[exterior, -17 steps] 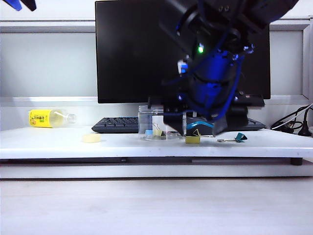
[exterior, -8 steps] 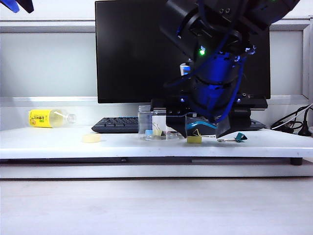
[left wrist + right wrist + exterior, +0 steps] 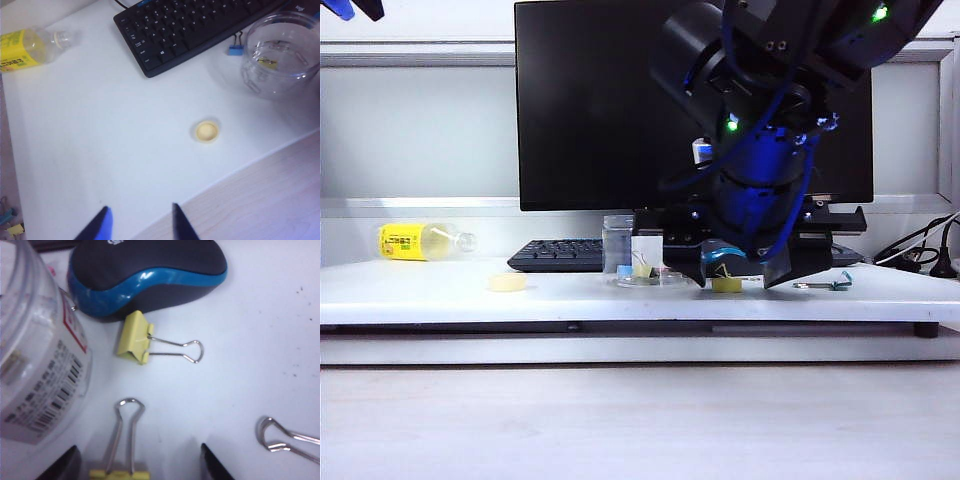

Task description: Pick up the clips with the largest number of clips of the same color on the table and place them in a round transparent plastic box.

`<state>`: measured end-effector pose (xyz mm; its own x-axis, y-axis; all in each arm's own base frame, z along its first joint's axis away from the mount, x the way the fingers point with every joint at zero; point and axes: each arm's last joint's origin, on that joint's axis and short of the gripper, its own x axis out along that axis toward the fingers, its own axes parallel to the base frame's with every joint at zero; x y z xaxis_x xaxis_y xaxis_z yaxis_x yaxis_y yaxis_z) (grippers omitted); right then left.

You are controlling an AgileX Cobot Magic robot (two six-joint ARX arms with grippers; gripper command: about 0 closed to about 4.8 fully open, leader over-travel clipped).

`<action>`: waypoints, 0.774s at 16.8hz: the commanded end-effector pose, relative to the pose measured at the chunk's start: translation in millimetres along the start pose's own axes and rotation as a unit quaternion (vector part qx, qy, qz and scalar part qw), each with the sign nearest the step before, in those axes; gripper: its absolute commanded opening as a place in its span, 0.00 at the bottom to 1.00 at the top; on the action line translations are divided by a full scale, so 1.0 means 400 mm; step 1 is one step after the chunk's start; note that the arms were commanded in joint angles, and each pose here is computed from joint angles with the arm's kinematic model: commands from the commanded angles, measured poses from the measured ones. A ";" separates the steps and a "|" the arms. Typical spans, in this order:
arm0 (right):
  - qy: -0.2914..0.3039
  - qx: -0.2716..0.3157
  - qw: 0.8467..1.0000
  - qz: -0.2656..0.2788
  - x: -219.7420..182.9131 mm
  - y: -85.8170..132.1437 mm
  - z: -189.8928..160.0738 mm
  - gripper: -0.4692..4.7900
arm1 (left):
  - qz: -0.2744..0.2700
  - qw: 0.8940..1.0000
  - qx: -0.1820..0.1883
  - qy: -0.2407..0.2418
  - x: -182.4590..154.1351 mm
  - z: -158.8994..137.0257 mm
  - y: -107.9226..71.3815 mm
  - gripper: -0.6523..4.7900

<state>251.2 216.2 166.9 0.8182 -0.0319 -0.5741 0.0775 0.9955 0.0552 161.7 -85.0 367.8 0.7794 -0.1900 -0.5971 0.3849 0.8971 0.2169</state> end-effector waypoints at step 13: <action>-0.001 -0.018 1.000 -0.001 0.002 -0.001 0.003 0.27 | -0.002 1.000 0.002 -0.003 -0.006 0.000 0.001 0.42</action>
<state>251.6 215.6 167.0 0.8192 -0.0358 -0.5724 0.0715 0.9966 0.0399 161.2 -84.8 368.2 0.7804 -0.1906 -0.5956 0.3847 0.8972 0.2170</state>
